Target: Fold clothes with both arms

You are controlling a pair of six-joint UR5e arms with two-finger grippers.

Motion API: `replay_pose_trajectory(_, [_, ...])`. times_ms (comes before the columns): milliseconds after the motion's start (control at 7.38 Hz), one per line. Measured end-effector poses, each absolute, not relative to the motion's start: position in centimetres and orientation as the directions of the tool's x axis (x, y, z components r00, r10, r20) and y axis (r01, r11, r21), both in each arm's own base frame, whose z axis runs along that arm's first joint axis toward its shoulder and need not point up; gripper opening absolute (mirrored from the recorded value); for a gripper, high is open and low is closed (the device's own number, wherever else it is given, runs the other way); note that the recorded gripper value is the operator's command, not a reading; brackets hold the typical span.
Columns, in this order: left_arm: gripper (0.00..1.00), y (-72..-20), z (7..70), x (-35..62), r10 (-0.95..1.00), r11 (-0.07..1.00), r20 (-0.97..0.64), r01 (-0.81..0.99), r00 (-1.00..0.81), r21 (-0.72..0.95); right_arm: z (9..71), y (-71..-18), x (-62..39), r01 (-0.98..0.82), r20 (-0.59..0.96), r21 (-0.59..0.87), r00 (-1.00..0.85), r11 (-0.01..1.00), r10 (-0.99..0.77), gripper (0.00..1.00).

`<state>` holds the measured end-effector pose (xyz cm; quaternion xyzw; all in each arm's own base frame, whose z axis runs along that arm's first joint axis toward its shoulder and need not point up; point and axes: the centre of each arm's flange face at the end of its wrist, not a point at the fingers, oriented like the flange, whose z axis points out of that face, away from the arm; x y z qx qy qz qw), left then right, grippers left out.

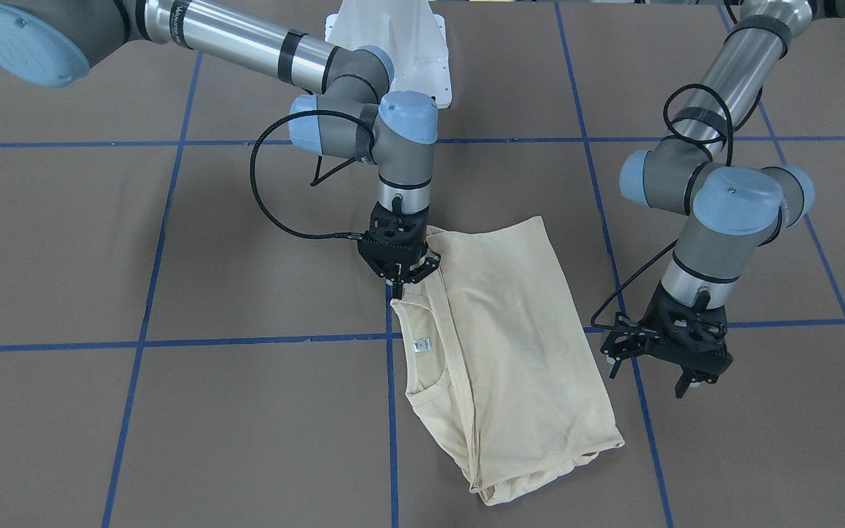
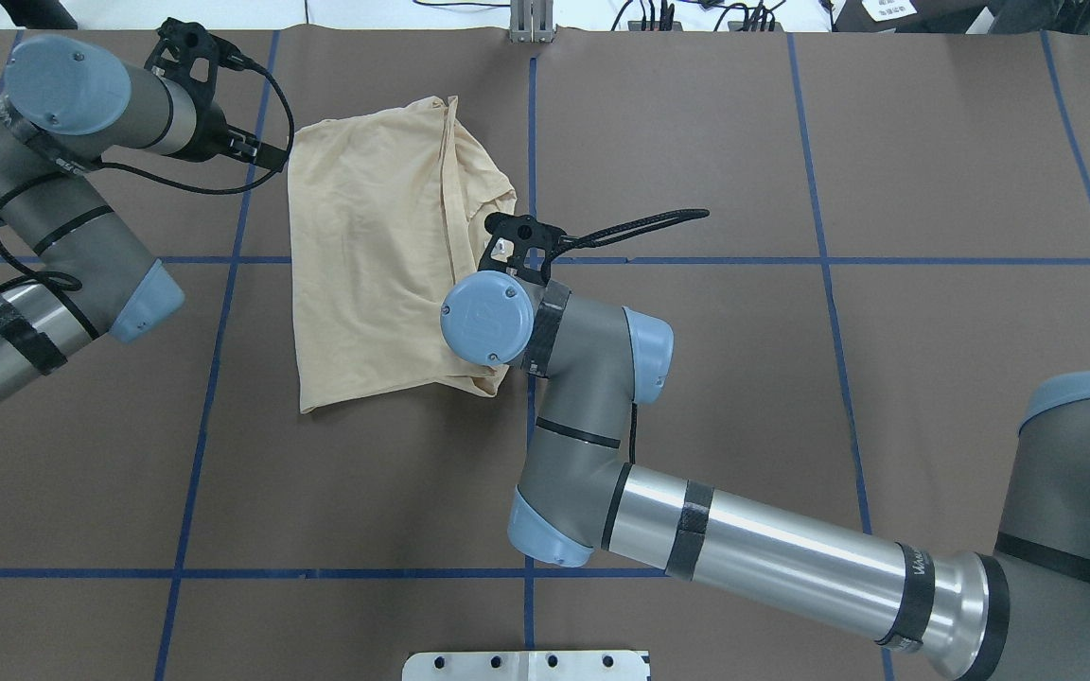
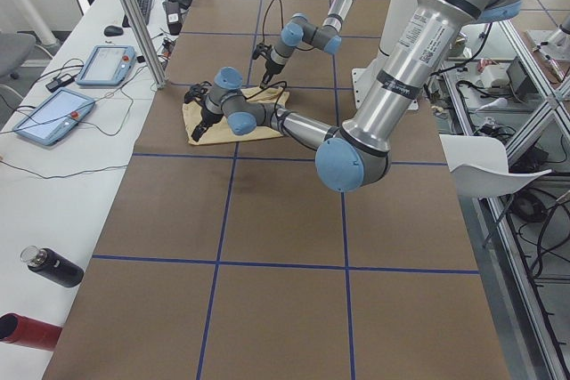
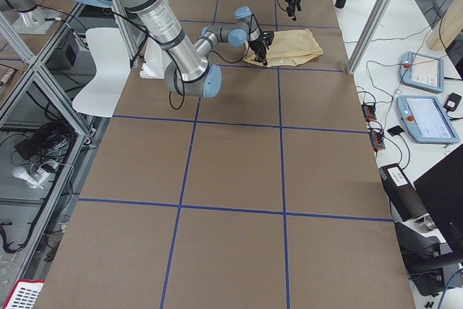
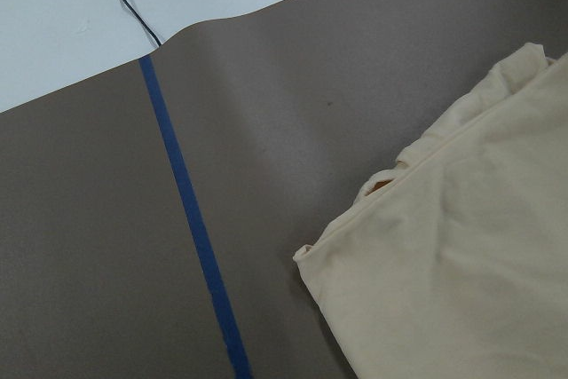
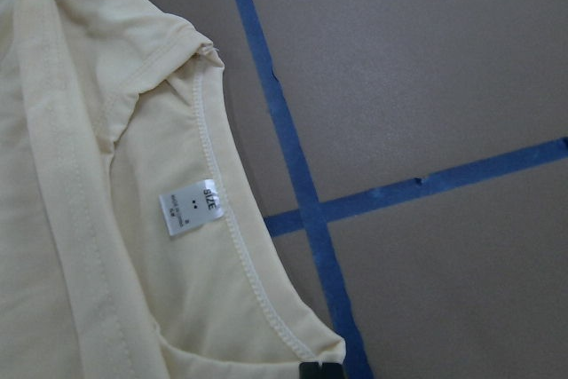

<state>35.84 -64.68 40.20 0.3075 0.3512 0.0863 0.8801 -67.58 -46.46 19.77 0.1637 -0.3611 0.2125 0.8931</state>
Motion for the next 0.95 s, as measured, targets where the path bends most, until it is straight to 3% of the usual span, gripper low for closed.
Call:
replay_pose_trajectory(542, [1.0,-64.6,39.7,35.8,0.37,0.792,-0.568,0.07,0.735,0.606,20.7,-45.4,-65.1,-0.495,0.733,0.129,0.631,0.859,0.254,0.0])
replay_pose_trajectory(949, [1.0,-64.5,39.5,35.7,0.371,0.79,-0.569,0.072,0.734,0.609,24.5,-38.4,-56.9,-0.466,0.744,0.122,0.627,0.876,0.23,0.0])
